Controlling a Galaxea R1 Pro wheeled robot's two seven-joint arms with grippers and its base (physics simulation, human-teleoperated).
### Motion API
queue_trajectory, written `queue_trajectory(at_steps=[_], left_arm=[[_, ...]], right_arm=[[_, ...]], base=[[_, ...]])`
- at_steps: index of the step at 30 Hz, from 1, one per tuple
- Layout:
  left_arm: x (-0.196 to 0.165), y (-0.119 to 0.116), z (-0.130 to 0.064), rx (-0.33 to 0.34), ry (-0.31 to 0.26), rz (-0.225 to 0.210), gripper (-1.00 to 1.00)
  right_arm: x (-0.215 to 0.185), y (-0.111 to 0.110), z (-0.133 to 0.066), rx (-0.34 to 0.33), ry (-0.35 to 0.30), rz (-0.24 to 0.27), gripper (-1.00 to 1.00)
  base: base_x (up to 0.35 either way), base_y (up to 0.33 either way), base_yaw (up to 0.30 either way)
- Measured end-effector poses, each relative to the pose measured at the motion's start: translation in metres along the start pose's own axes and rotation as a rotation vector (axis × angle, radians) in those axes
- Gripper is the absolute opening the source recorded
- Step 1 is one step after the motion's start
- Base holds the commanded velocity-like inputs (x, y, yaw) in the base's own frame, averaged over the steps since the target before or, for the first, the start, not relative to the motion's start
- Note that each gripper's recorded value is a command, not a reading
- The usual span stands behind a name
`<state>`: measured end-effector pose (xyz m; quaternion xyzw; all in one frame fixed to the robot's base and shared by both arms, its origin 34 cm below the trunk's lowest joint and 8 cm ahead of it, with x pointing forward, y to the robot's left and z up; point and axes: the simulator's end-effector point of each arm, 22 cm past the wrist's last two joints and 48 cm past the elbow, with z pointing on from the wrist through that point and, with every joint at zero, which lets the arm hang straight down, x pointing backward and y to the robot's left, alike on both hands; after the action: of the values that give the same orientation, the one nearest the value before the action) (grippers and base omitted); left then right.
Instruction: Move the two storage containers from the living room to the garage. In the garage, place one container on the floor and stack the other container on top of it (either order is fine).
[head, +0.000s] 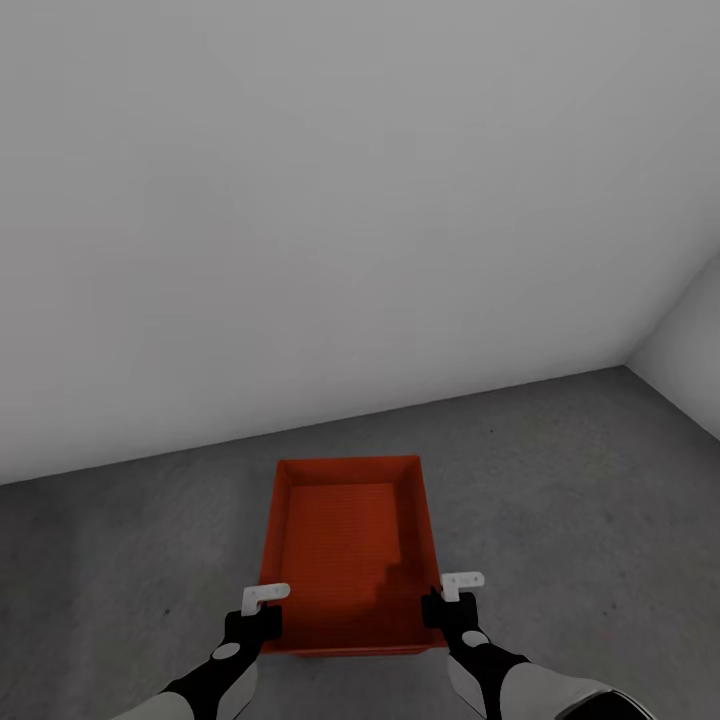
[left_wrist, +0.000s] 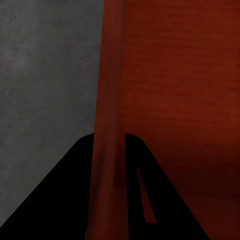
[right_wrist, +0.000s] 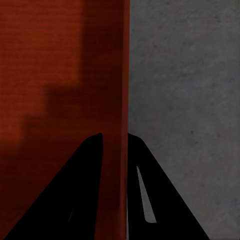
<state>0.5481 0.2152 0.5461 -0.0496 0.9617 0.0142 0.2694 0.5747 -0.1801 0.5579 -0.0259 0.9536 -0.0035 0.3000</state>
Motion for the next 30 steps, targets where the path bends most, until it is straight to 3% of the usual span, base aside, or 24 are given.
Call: queue_trajectory(at_steps=[30], left_arm=[[0.020, 0.000, 0.038, 0.000, -0.001, 0.000, -1.00]], right_arm=[[0.022, 0.001, 0.037, 0.000, -0.001, 0.000, -1.00]], base=[[0.000, 0.000, 0.000]])
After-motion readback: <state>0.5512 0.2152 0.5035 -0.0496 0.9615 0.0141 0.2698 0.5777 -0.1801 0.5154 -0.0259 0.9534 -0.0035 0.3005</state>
